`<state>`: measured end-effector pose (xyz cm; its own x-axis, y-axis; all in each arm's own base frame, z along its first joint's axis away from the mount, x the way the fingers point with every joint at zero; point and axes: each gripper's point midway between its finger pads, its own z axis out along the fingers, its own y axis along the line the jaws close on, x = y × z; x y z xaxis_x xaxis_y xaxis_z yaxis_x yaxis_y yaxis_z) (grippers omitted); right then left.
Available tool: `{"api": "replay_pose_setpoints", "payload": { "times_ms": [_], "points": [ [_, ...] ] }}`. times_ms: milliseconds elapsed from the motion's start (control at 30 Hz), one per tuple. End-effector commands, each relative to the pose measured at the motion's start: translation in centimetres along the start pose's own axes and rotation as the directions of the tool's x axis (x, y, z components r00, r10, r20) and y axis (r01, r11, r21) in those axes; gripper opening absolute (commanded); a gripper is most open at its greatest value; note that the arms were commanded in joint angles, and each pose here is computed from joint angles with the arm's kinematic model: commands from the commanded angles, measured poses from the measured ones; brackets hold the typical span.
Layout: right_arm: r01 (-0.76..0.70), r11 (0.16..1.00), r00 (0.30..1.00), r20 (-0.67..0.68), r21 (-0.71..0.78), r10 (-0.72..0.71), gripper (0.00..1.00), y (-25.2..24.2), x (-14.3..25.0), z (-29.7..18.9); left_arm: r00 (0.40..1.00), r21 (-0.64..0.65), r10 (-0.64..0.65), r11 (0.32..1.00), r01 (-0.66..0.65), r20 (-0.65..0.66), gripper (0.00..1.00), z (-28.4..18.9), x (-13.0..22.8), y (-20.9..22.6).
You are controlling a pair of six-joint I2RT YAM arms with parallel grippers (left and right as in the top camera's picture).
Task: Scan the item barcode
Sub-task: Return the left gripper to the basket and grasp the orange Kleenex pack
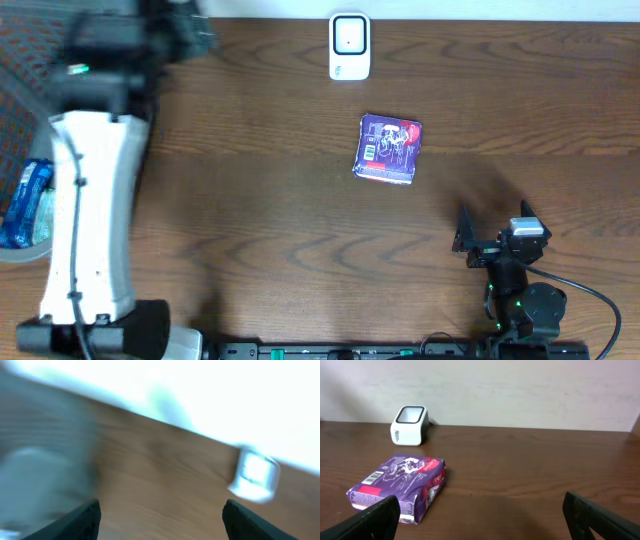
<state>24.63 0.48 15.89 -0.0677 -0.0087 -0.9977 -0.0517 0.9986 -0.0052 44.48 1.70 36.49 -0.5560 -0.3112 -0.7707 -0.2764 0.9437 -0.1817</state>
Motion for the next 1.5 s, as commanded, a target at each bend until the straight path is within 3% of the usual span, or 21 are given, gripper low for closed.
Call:
{"api": "replay_pose_setpoints", "payload": {
  "times_ms": [0,133,233,400,700,1033,1467],
  "points": [
    [0.015,1.000,1.000,0.000,-0.001,-0.015,0.99,0.0,0.0,0.0,0.996,-0.215,-0.072,0.973,0.080,0.044,0.78,-0.5,-1.7,8.5],
    [0.015,1.000,1.000,0.000,-0.001,-0.015,0.99,0.0,0.0,0.0,0.979,-0.381,-0.204,0.907,0.179,-0.025,0.78,-0.8,0.3,17.0],
    [0.015,1.000,1.000,0.000,-0.001,-0.015,0.99,0.0,0.0,0.0,0.957,-0.460,-0.281,0.861,0.217,-0.075,0.69,-0.3,2.3,20.8],
    [0.015,1.000,1.000,0.000,-0.001,-0.015,0.99,0.0,0.0,0.0,0.913,-0.539,-0.366,0.813,0.220,-0.178,0.67,1.6,5.9,24.4],
    [0.015,1.000,1.000,0.000,-0.001,-0.015,0.99,0.0,0.0,0.0,0.798,-0.610,-0.440,0.783,0.117,-0.411,0.67,6.6,13.1,26.7],
    [0.015,1.000,1.000,0.000,-0.002,-0.015,0.99,0.0,0.0,0.0,0.658,-0.595,-0.451,0.804,0.006,-0.603,0.67,10.3,19.5,27.5],
    [0.015,1.000,1.000,0.000,-0.002,-0.015,0.99,0.0,0.0,0.0,0.599,-0.513,-0.342,0.848,-0.137,-0.724,0.67,12.5,25.7,28.7]
  ]
}}
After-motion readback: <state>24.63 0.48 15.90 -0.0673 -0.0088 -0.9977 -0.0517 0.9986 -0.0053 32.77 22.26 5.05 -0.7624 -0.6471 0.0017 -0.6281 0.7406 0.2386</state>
